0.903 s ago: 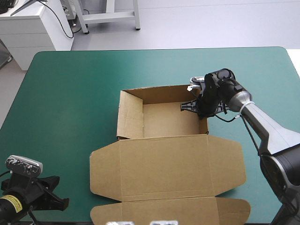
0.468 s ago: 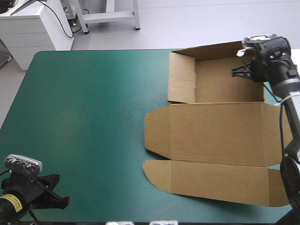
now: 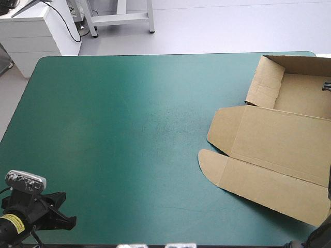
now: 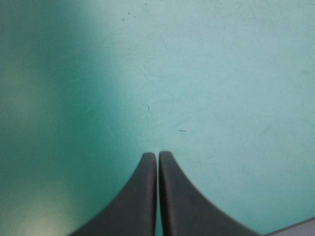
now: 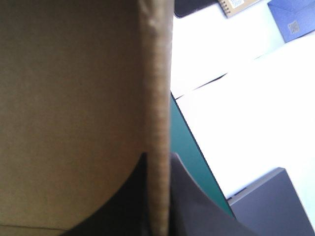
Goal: Fold the box
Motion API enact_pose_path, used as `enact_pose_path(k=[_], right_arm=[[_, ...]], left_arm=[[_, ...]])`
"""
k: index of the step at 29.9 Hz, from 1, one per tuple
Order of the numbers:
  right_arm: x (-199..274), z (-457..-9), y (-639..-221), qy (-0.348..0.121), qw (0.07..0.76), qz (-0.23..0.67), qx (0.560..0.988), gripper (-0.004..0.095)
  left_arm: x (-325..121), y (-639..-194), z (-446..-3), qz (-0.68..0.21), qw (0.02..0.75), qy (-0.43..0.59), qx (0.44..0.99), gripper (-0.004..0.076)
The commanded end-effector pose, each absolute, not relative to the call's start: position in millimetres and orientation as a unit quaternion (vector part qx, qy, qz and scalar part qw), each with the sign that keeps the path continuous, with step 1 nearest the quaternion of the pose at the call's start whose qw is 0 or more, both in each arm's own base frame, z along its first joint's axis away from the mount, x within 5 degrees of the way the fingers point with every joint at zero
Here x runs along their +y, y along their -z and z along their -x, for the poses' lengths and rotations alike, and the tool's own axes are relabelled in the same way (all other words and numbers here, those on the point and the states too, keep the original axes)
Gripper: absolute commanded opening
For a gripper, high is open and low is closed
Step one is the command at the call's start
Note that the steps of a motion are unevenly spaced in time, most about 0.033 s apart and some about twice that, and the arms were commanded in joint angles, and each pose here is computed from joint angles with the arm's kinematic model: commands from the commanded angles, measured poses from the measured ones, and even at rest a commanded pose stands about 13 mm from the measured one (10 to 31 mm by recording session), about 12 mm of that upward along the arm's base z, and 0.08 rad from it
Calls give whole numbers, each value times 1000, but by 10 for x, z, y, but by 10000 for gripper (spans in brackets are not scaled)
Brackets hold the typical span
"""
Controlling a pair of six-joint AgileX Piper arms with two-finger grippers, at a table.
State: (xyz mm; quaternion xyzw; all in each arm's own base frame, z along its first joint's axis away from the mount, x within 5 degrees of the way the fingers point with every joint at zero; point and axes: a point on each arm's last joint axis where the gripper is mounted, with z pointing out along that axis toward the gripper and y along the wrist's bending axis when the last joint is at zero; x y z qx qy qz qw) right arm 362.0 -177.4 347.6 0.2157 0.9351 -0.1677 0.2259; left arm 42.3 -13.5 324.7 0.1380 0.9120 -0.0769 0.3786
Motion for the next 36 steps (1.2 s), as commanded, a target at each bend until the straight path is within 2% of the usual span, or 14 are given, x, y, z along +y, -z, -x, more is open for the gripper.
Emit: enact_pose_path(k=[1, 8, 14, 17, 23, 25, 27, 30, 35, 36], right_arm=[[-1977, -3601, -3575, 157, 273, -227, 922, -21], [-2218, -3718, -3088, 149, 207, -240, 937, -19], [-2253, -3750, -2964, 147, 190, -235, 942, 15], [-2245, -3758, -2974, 143, 192, -231, 943, 137], [-2234, -3733, -3033, 142, 188, -234, 943, 500], [-2228, -3706, -3124, 147, 192, -238, 941, 537], [-2201, -3666, -3296, 147, 217, -252, 931, 481], [-2074, -3556, -3682, 129, 279, -248, 919, 323], [-1636, -3304, -4303, 40, 383, -194, 902, -17], [-1537, -3250, -4394, 27, 395, -181, 900, -14]], left_arm=[[-152, -3340, -463, -137, 409, 85, 898, -8], [-152, -3340, -463, -137, 409, 85, 898, -8], [-152, -3340, -463, -137, 409, 85, 898, -8], [-152, -3340, -463, -137, 409, 85, 898, -8], [-149, -3332, -457, -137, 404, 83, 901, -8], [-148, -3329, -455, -137, 402, 83, 902, -8], [-147, -3324, -450, -137, 399, 83, 903, -8], [-138, -3305, -434, -137, 386, 79, 909, -8], [-126, -3277, -410, -138, 367, 73, 917, -8], [-125, -3276, -409, -138, 366, 73, 918, -8]])
